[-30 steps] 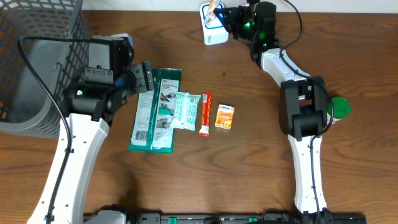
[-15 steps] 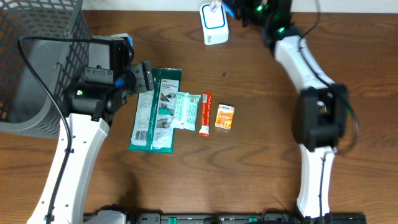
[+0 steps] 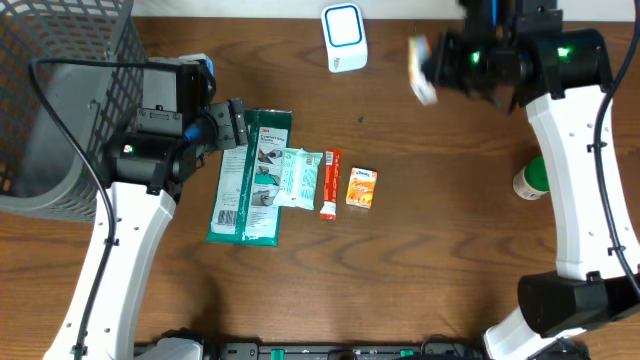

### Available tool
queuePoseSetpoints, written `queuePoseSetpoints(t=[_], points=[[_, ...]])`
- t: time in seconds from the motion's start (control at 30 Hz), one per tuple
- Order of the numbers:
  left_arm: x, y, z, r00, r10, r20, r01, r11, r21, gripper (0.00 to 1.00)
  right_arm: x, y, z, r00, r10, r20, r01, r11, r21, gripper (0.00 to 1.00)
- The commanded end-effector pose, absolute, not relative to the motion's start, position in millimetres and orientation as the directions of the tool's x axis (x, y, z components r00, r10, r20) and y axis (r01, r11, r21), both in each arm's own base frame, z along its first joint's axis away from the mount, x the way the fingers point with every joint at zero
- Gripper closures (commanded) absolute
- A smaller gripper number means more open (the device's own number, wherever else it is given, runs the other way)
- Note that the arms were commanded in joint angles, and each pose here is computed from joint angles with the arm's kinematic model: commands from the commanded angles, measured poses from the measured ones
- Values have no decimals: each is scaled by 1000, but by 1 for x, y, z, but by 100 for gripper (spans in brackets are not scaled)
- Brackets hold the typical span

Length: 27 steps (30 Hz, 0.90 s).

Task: Scan the item barcode
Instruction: 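Carry the tissue pack right and set it beside the bottle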

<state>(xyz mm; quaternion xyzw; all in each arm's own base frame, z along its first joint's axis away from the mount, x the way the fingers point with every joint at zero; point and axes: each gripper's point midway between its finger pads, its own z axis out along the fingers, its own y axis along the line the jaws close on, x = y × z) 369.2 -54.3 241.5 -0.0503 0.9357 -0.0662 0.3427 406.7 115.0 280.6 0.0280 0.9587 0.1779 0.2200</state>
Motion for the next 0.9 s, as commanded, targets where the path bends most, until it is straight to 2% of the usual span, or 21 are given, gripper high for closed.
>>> queuePoseSetpoints(t=[0.0, 0.13, 0.27, 0.53, 0.63, 0.87], points=[[369, -54, 241, -760, -145, -633, -56, 986, -158, 16, 393, 57, 241, -942, 7, -337, 7, 1000, 1, 99], [369, -53, 241, -760, -145, -633, -56, 986, -158, 16, 369, 36, 201, -980, -2, -197, 23, 992, -122, 99], [369, -53, 241, -760, -145, -633, -56, 986, -158, 16, 365, 25, 164, -989, -4, -149, 25, 981, -191, 99], [369, -53, 241, -760, -145, -633, -56, 986, -158, 16, 385, -16, 89, -965, 25, -260, 116, 933, -340, 99], [369, -53, 241, -760, -145, -633, -56, 986, -158, 16, 389, -34, 63, -949, 54, -310, 163, 927, -337, 99], [369, -53, 241, -760, -145, -633, -56, 986, -158, 16, 392, -63, 42, -917, 140, -373, 258, 922, -288, 99]])
